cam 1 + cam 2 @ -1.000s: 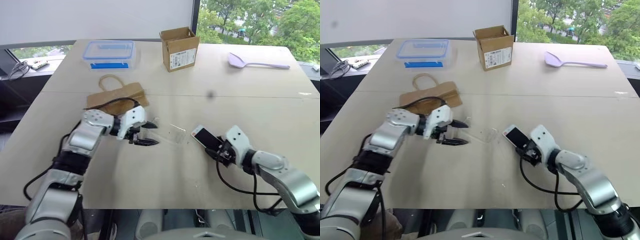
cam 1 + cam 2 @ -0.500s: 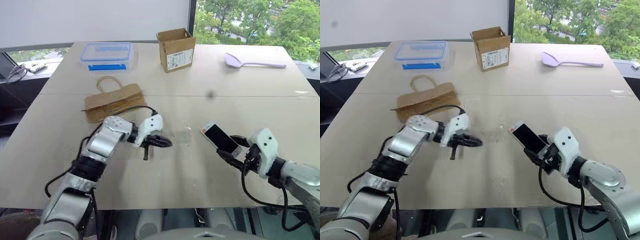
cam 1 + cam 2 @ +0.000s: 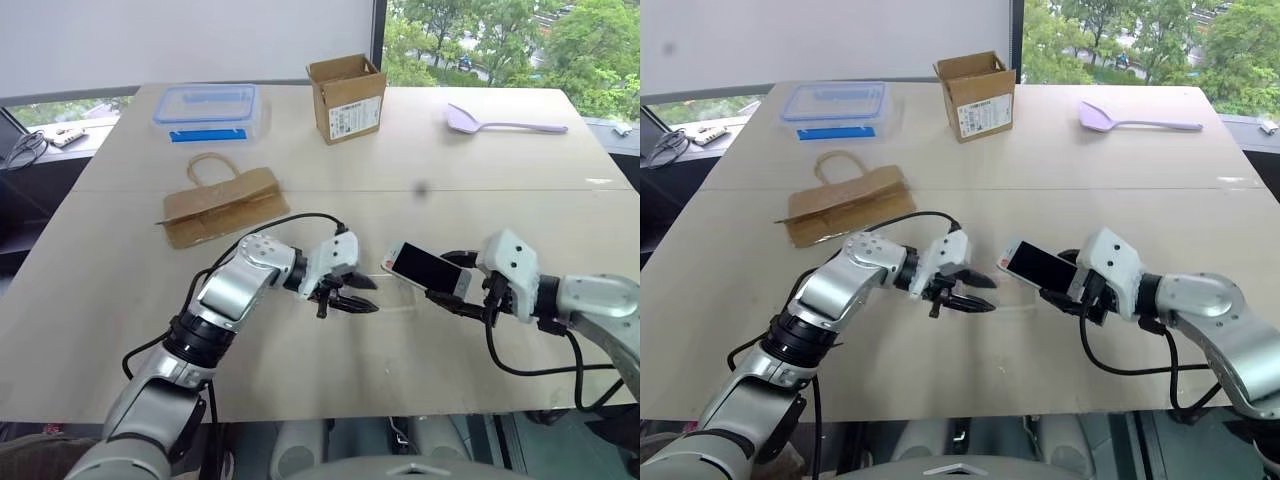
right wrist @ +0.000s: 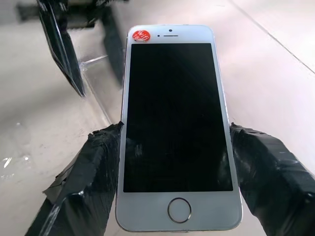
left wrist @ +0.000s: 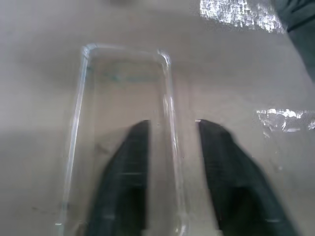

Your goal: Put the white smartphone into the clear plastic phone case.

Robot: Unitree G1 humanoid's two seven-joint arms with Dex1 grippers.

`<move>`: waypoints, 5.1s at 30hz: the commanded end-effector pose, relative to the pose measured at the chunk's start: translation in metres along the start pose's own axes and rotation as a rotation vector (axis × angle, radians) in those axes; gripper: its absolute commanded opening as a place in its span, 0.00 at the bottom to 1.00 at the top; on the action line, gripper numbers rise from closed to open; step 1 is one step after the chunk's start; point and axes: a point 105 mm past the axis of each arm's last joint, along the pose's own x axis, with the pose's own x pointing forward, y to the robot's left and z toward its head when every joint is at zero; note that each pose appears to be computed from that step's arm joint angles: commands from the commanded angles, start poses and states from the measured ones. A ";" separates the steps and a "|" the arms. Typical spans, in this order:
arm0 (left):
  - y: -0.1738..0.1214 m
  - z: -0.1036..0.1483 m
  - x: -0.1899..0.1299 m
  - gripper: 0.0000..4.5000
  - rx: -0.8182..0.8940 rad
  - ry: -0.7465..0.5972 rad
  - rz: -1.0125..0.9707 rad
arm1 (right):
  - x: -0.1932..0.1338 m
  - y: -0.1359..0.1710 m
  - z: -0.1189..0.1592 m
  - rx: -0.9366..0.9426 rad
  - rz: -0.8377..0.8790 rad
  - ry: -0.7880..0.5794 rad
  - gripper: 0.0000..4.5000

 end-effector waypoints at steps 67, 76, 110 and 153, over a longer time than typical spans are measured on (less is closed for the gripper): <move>-0.038 -0.038 -0.065 0.67 -0.024 -0.156 0.312 | 0.044 -0.011 0.038 -0.266 0.409 0.012 0.61; -0.040 -0.040 -0.070 0.29 -0.049 -0.169 0.313 | 0.101 -0.003 0.030 -0.161 0.298 -0.028 0.00; -0.041 -0.044 -0.068 0.02 -0.045 -0.156 0.335 | 0.036 0.039 0.008 -0.120 0.600 0.108 0.00; -0.043 -0.032 -0.063 0.02 -0.046 -0.165 0.343 | 0.094 0.008 0.016 -0.260 0.423 0.048 0.00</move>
